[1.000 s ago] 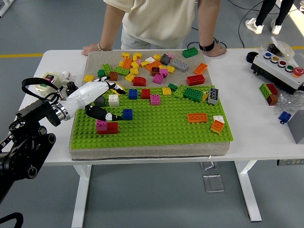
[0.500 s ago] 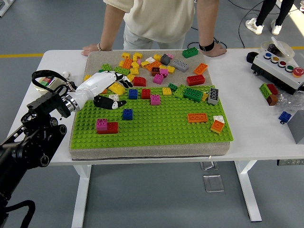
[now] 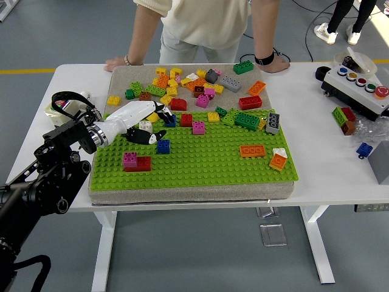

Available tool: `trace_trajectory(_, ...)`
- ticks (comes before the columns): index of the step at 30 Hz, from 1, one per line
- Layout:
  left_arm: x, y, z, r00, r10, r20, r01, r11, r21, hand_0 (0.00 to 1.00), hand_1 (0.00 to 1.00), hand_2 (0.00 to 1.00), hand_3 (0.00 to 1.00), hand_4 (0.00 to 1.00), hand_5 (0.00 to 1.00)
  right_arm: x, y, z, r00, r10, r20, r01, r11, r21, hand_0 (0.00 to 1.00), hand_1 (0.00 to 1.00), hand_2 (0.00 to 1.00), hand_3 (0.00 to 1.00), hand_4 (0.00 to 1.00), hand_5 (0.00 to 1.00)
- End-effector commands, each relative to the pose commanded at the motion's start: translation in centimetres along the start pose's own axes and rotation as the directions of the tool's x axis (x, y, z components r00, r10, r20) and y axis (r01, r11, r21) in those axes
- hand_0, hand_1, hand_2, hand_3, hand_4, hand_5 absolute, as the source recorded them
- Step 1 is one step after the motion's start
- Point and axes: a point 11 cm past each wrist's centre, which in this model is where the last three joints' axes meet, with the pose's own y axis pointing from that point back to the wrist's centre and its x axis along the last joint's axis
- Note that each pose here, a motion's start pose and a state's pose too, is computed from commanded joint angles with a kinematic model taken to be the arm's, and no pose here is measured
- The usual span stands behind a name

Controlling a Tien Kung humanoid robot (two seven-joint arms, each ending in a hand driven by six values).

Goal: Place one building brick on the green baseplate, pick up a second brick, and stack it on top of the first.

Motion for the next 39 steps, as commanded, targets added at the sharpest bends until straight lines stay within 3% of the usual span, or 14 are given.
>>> trace_trajectory(1, -0.1, 0.0, 0.0, 1.0, -0.003, -0.002, 0.003, 1.0, 0.002, 0.857, 0.752, 0.705, 0.686, 0.82, 0.106, 0.0, 0.0, 0.0, 1.0, 0.0, -0.001, 0.0, 1.0, 0.0, 0.739, 0.658, 0.71, 0.596, 0.917, 0.499)
trace_trajectory(7, -0.8, -0.3, -0.3, 1.0, -0.008, -0.01, 0.008, 1.0, 0.016, 0.877, 0.757, 0.71, 0.697, 0.843, 0.118, -0.1, 0.0, -0.1, 1.0, -0.001, -0.008, 0.001, 1.0, 0.006, 0.737, 0.658, 0.71, 0.596, 0.92, 0.502)
trace_trajectory(23, -3.0, 0.0, -1.5, 0.999, -0.04, 0.006, 0.04, 0.998, 0.055, 0.866, 0.751, 0.695, 0.691, 0.841, 0.129, -0.1, 0.0, -0.2, 1.0, -0.003, -0.016, 0.003, 1.0, 0.008, 0.741, 0.659, 0.71, 0.596, 0.92, 0.504)
trace_trajectory(39, -3.2, -0.4, -2.3, 0.997, -0.055, 0.055, 0.051, 0.995, 0.08, 0.876, 0.746, 0.679, 0.683, 0.844, 0.153, -0.2, 0.0, -0.4, 1.0, -0.007, -0.009, 0.007, 1.0, 0.011, 0.739, 0.658, 0.71, 0.597, 0.923, 0.508)
